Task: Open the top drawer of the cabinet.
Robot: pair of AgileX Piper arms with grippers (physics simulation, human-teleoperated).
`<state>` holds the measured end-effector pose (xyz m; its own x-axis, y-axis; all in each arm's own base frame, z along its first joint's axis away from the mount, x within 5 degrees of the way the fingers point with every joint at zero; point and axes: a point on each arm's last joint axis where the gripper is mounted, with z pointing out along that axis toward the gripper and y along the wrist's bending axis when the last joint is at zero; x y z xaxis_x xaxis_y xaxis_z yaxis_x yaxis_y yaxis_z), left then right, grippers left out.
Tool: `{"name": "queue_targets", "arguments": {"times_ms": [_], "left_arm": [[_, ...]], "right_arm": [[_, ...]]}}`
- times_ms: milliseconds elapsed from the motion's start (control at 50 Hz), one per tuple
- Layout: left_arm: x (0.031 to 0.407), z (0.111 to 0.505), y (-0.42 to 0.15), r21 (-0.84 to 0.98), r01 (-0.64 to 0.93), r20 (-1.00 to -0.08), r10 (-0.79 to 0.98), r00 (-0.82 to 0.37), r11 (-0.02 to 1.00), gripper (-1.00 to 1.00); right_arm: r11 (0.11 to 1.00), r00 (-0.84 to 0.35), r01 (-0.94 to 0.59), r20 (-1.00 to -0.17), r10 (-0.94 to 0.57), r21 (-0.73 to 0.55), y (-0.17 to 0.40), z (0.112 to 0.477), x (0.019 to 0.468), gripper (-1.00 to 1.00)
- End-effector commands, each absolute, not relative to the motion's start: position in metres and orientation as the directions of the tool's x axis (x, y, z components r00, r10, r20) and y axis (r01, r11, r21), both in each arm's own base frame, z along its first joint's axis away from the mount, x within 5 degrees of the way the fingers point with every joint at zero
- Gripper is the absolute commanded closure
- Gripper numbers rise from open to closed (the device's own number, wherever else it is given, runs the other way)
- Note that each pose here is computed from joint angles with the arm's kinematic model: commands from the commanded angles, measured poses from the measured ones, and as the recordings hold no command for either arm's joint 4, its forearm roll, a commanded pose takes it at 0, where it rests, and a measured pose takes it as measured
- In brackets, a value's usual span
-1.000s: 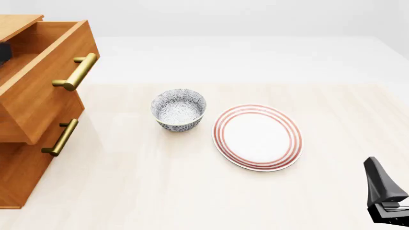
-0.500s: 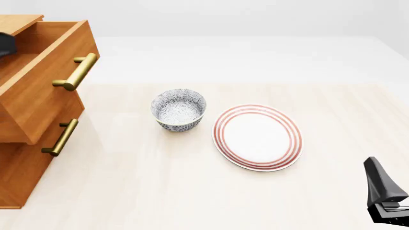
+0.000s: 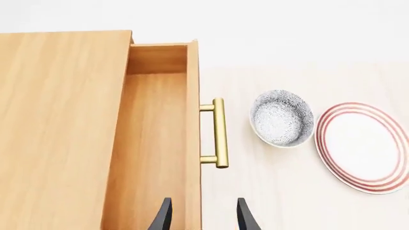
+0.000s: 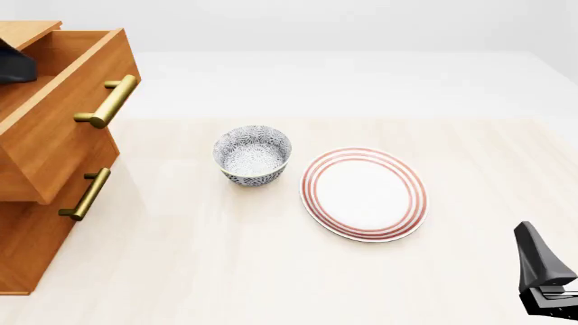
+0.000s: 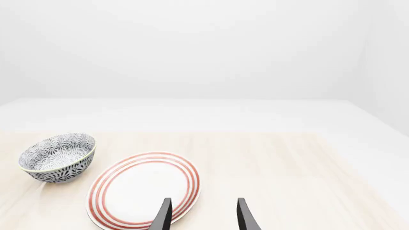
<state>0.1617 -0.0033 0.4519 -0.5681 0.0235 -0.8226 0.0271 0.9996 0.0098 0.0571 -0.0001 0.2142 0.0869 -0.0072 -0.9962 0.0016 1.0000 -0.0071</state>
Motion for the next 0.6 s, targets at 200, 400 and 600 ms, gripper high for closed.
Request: {"name": "queue_targets", "arguments": {"times_ms": [200,400,600], "left_arm": [[0.18,0.44,-0.007,0.005,0.045,-0.768,0.032,-0.639,0.999,-1.0],[0.187,0.431,-0.007,-0.002,0.033,-0.765,0.02,-0.644,0.999,-1.0],[0.192,0.422,-0.003,-0.002,0.014,-0.76,0.008,-0.65,1.0,-1.0]], "right_arm": [[1.0,0.087,0.002,-0.996,-0.007,-0.007,0.0,0.214,0.057,-1.0],[1.0,0.087,0.002,-0.996,-0.007,-0.007,0.0,0.214,0.057,-1.0],[1.0,0.087,0.002,-0.996,-0.007,-0.007,0.0,0.214,0.057,-1.0]]}}
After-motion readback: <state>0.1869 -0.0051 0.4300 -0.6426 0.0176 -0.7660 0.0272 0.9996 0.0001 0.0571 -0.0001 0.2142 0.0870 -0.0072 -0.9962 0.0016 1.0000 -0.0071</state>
